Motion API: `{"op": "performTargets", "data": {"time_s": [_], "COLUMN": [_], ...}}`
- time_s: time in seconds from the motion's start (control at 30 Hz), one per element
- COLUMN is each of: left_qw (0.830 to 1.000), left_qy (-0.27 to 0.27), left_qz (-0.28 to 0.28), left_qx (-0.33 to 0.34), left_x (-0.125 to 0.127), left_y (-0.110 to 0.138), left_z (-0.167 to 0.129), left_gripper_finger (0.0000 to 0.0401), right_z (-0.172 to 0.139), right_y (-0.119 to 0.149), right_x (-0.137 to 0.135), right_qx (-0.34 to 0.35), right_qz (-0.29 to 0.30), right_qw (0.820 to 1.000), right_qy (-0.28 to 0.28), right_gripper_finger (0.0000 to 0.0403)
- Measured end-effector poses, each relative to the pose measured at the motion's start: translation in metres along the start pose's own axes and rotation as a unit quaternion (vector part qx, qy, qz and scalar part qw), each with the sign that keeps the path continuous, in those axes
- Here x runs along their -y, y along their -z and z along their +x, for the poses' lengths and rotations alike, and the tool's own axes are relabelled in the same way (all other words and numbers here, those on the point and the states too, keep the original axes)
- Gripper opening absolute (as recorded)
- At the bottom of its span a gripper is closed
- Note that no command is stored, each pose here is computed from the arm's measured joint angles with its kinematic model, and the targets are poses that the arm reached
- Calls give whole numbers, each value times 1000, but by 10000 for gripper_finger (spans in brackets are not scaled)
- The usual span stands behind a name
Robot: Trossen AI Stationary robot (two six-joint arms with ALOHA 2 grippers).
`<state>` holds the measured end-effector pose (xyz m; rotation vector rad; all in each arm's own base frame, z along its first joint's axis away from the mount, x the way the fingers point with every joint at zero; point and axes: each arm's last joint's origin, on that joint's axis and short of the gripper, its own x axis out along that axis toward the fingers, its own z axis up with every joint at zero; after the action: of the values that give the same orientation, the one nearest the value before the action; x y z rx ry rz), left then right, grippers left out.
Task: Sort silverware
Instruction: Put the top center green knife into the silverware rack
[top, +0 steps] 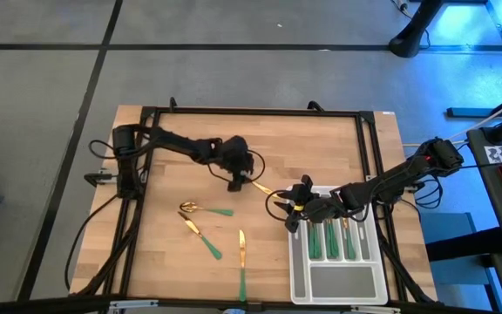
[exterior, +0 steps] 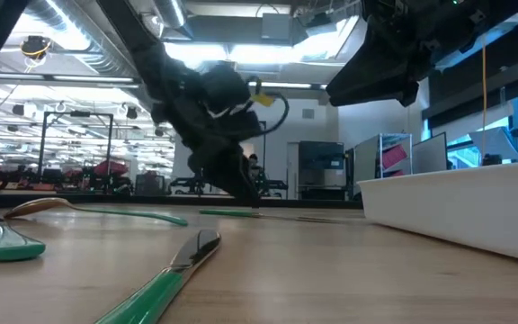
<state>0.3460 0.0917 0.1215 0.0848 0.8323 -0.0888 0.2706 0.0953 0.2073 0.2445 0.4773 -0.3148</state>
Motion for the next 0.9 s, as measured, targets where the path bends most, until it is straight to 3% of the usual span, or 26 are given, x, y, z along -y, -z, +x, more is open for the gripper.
{"op": "performTargets", "data": {"time_s": [0.43,0.6,0.9], "left_qw": [999,998,998], "left_qy": [23,9,-24], "left_qz": [-22,-20,-52], "left_qx": [-35,-56,-35], "left_x": [7,10,20], "left_y": [17,20,33], "left_z": [26,27,28], "left_gripper_finger": [188,142,25], "right_z": [0,-1,-20], "right_y": [0,1,16], "right_x": [0,-2,-26], "right_qx": [1,-5,-4], "right_qz": [3,10,-15], "right_qw": [1000,1000,999], "right_qy": [-1,-12,-45], "right_gripper_finger": [133,133,133]}}
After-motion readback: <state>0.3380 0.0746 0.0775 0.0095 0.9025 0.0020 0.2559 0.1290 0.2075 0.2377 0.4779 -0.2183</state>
